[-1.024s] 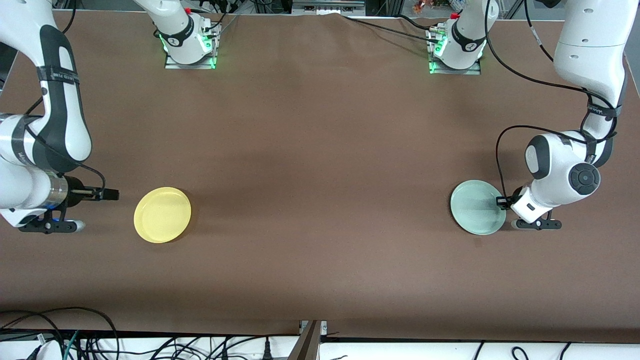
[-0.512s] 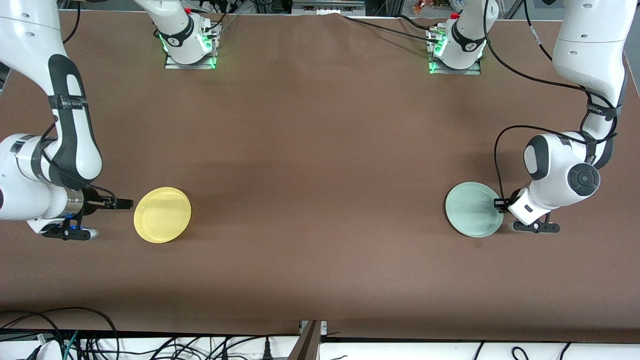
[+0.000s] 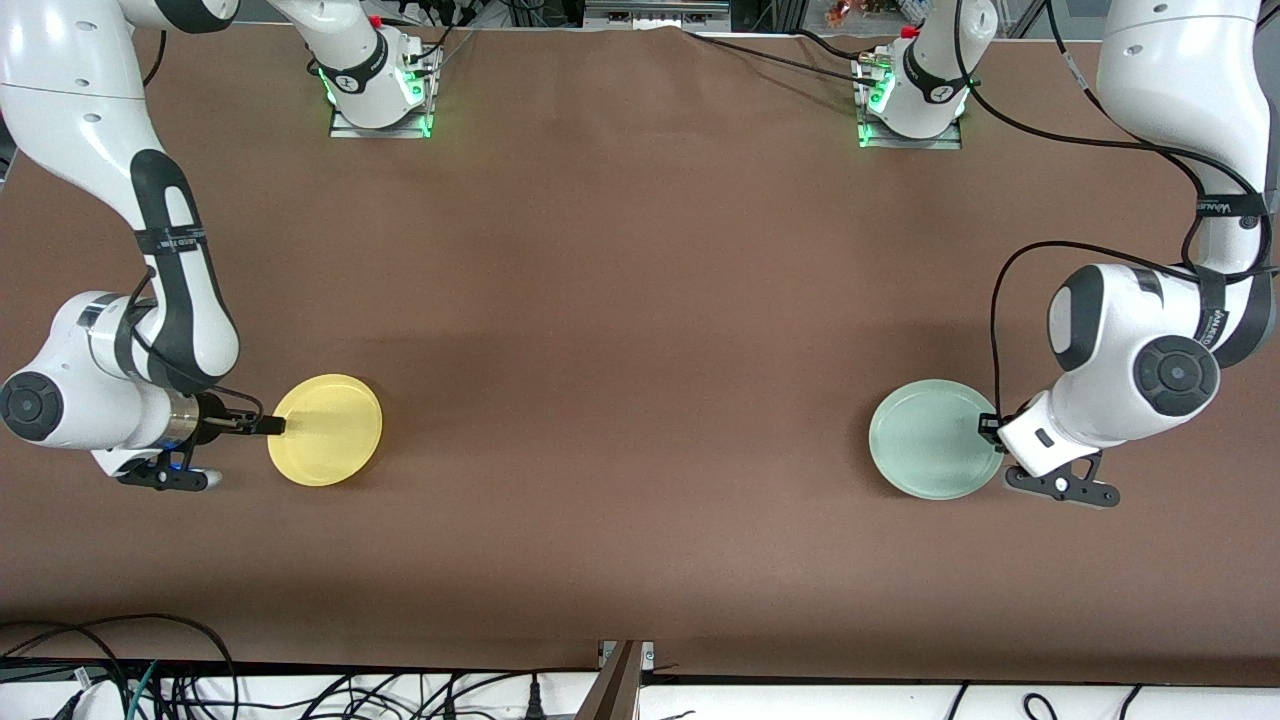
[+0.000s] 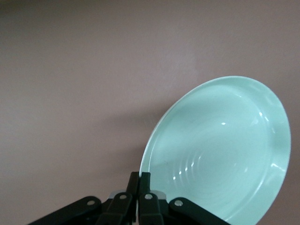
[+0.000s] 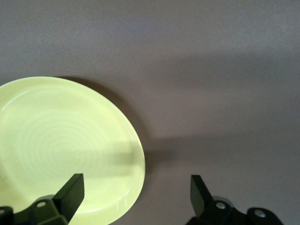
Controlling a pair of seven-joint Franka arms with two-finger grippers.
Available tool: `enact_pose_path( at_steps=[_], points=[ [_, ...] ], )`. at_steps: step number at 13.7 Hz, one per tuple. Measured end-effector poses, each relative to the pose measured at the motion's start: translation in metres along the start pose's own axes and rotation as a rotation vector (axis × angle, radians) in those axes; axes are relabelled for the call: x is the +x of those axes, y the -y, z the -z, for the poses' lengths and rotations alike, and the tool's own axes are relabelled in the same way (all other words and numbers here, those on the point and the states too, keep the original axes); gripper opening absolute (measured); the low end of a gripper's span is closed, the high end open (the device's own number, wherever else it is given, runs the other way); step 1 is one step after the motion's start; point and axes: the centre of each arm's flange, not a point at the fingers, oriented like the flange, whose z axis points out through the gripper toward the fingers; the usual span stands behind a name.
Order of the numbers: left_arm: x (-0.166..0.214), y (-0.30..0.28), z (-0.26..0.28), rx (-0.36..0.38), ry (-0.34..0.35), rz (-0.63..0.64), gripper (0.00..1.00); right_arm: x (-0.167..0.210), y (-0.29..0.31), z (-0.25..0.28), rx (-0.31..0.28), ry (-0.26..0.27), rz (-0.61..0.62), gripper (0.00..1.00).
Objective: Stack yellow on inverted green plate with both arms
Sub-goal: 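Flip the green plate with the left gripper while the right gripper grasps the yellow plate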
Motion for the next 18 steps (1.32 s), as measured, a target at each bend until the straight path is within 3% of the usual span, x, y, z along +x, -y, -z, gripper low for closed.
enact_pose_path(
  at_steps=[3,7,12,16,18],
  points=[
    [0.012,-0.062,0.024,0.057,0.007,-0.013,0.03,-0.003,-0.001,-0.012,0.040,0.010,-0.029,1.00],
    [0.011,-0.186,0.055,0.237,-0.022,0.032,0.03,-0.005,-0.011,-0.024,0.043,0.003,-0.033,1.00],
    [-0.014,-0.327,0.065,0.453,-0.151,-0.037,0.03,-0.007,-0.021,-0.031,0.047,0.011,-0.029,1.00],
    [-0.036,-0.427,0.068,0.695,-0.281,-0.129,0.03,-0.008,-0.027,-0.039,0.085,0.017,-0.019,1.00],
    [-0.042,-0.464,0.063,0.779,-0.334,-0.173,0.03,-0.008,-0.027,-0.040,0.097,0.016,-0.012,0.93]
  ],
)
